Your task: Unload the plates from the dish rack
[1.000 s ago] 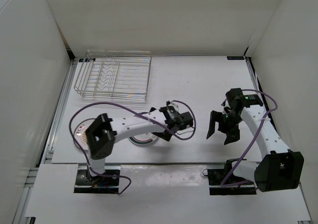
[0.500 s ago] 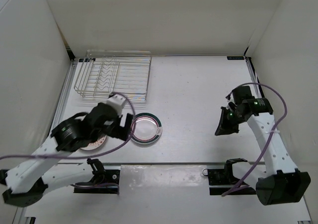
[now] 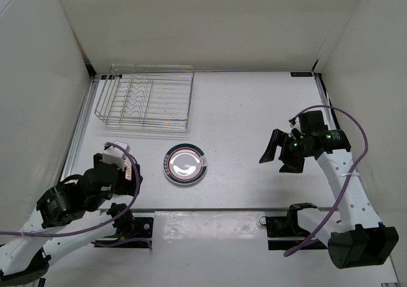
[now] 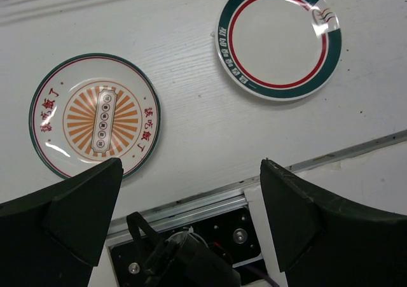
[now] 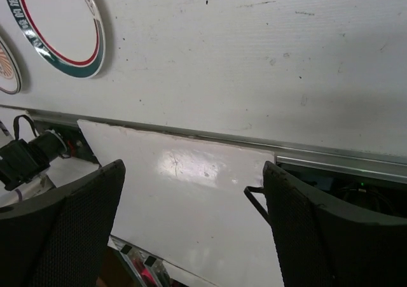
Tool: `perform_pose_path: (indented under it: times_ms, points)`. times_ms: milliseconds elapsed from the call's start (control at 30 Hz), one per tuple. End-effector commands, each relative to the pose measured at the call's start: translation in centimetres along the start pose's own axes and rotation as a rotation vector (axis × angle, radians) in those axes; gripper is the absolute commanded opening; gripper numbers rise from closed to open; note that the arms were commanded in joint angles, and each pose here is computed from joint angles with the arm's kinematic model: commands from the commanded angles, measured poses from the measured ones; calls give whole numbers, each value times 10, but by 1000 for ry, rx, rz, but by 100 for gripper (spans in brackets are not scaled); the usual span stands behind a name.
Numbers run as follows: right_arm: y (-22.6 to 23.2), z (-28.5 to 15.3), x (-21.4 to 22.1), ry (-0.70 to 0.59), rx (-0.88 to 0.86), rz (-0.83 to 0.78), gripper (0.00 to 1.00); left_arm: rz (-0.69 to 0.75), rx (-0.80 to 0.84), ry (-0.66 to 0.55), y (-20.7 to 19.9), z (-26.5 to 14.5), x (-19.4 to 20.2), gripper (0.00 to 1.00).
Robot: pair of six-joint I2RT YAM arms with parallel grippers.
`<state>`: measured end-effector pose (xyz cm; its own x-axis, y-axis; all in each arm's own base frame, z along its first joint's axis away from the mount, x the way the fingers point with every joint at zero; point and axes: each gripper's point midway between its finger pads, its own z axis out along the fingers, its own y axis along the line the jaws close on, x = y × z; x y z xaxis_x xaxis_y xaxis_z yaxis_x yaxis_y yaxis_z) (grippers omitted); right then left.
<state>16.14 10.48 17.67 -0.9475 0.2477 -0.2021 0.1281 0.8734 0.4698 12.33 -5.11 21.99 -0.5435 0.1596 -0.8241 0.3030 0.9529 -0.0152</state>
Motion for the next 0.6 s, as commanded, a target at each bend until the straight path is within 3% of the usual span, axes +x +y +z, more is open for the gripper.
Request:
perform_pose_path:
  times_ms: [0, 300, 467, 533, 567]
  points:
    - [13, 1, -7, -35, -74, -6, 90, -8, -47, 10, 11, -4, 3, 100]
    - [-5, -10, -23, -103, 70, 2, 90, 125, -32, -52, 8, 12, -1, 100]
    - [-2, -18, -26, -175, 48, -43, 90, -69, -144, -198, 22, 17, -20, 100]
    - [-2, -18, -27, -183, 44, -37, 90, -16, -178, -219, 26, 29, -14, 100]
    - [-2, -20, -24, -179, 46, -32, 90, -45, -160, -296, 23, 29, -27, 100]
